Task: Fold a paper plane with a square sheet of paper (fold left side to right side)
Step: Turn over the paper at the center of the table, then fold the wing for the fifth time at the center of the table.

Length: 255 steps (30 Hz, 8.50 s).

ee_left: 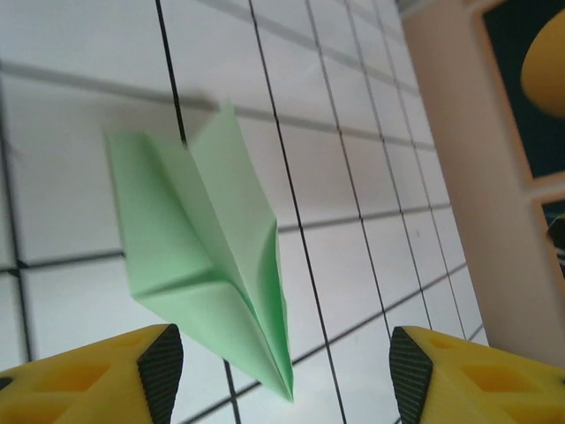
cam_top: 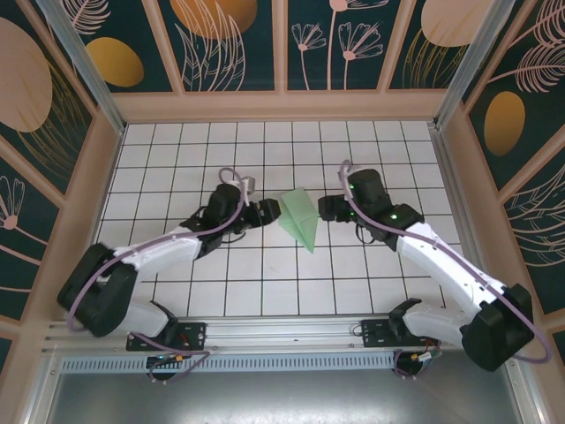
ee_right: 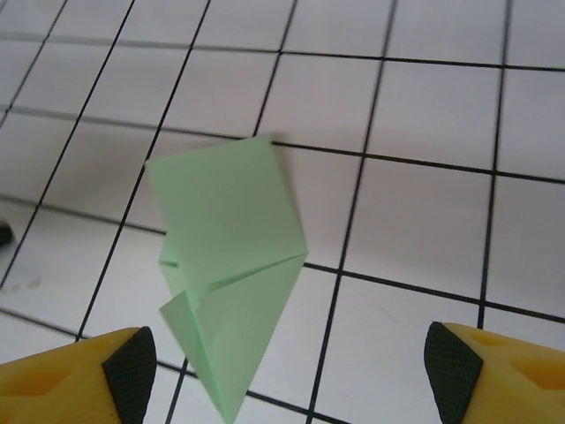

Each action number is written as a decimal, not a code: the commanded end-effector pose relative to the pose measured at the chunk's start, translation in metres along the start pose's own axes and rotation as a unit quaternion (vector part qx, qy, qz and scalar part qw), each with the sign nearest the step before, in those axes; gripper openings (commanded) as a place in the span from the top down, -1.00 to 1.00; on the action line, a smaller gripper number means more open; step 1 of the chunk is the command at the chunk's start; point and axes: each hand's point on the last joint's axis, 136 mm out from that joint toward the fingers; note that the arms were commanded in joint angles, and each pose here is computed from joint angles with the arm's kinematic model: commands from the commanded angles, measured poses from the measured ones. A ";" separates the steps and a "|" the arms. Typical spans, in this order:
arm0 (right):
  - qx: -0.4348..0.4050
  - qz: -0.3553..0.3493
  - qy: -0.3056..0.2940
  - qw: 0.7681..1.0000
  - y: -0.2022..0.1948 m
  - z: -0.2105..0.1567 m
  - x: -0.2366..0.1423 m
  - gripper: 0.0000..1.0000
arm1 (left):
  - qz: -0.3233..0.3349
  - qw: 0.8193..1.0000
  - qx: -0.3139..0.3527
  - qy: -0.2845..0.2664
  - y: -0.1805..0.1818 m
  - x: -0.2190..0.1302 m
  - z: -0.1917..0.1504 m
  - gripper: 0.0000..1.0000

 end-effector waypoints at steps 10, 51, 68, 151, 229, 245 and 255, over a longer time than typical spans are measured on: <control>0.130 -0.029 -0.069 0.989 -0.056 0.012 -0.011 -0.70 | -0.002 0.993 -0.088 0.079 -0.021 0.070 -0.041 -0.49; 0.137 0.250 0.034 0.958 -0.005 -0.017 0.003 -0.71 | -0.085 0.993 0.046 0.069 -0.027 0.066 -0.043 0.89; 0.111 0.408 0.164 0.891 0.021 -0.048 0.067 -0.29 | -0.208 0.962 0.101 0.145 -0.028 0.038 -0.090 0.93; 0.233 0.191 0.281 0.911 0.019 -0.077 0.134 1.00 | 0.302 0.806 0.473 0.186 0.002 0.055 -0.113 -0.26; 0.158 0.196 0.156 0.955 0.027 -0.088 0.102 -0.24 | -0.135 0.989 0.005 0.064 -0.011 0.042 -0.087 0.78; 0.240 0.147 0.159 0.946 0.015 -0.086 0.114 0.00 | -0.146 0.984 -0.032 0.096 -0.008 0.060 -0.099 0.75; 0.252 0.144 0.161 0.943 0.028 -0.087 0.126 0.07 | -0.149 0.984 -0.047 0.087 -0.008 0.059 -0.096 0.74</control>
Point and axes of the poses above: each hand's point on the last joint's axis, 136 mm out from that joint toward the fingers, its own x axis out along the fingers, its own y axis along the line the jaws close on, z = x × y, and after that the axes turned 15 degrees about x, right-handed
